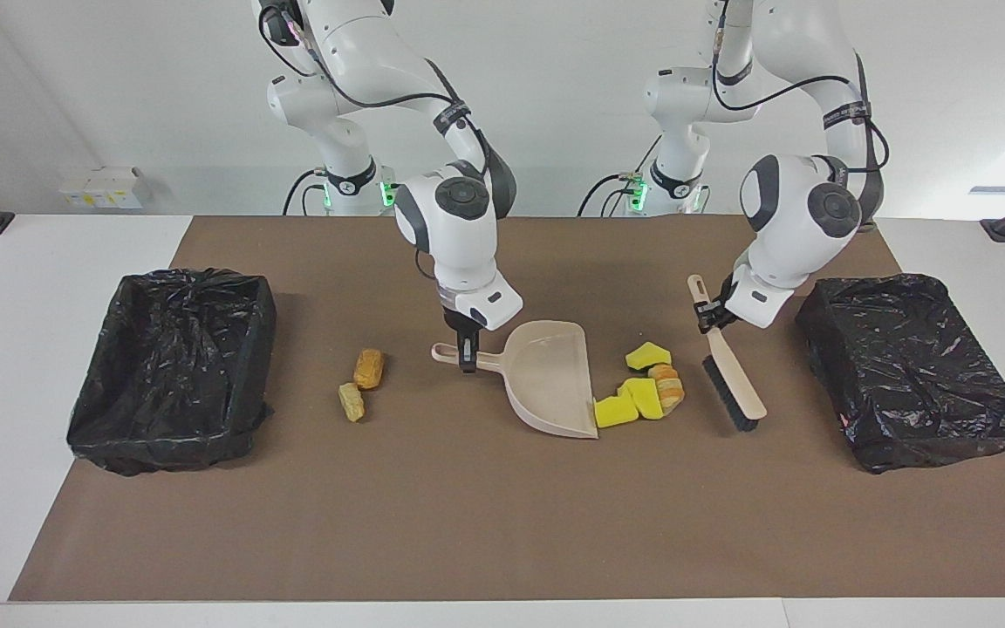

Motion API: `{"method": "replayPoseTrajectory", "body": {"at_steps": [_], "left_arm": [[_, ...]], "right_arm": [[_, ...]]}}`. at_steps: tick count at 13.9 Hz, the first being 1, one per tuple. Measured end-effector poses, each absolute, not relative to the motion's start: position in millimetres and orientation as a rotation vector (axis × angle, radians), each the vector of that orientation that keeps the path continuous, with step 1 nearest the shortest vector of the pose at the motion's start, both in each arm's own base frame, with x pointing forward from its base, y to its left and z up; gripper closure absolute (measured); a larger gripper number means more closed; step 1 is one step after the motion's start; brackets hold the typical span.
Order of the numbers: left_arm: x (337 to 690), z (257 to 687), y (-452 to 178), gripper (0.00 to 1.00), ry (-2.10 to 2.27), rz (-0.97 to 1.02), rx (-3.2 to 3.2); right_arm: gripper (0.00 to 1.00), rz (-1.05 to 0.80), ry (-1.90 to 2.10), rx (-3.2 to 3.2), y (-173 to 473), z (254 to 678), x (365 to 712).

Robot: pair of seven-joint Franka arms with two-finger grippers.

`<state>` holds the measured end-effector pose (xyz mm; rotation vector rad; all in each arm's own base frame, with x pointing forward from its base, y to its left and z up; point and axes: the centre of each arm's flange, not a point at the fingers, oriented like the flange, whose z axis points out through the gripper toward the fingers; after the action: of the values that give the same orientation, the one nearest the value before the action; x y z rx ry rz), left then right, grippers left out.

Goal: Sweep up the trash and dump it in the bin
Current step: 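Sweep the sponge pieces into the dustpan with the left gripper's brush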

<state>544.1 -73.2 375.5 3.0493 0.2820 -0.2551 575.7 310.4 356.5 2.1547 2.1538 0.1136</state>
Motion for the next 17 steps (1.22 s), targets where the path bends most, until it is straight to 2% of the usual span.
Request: {"method": "replayPoseTrajectory", "body": {"at_steps": [2,6,10,17], "left_arm": [[535.6,367.5,-78.1,0.74,0.267,-0.282,3.052],[516.0,351.1,-157.5,0.74,0.151,-0.222,3.065],[495.7,353.0,-223.7,0.74,0.027,-0.204,3.022],[491.6,398.8,-258.6,0.74,0.001,-0.218,2.955]], "right_arm": [[0.69,0.116,2.158,2.151,313.6,353.5,574.9],[0.69,0.118,2.161,2.151,315.4,353.5,573.9],[0.69,0.119,2.148,2.167,318.1,353.1,572.5],[0.69,0.150,2.116,2.197,335.2,349.4,565.8]]}}
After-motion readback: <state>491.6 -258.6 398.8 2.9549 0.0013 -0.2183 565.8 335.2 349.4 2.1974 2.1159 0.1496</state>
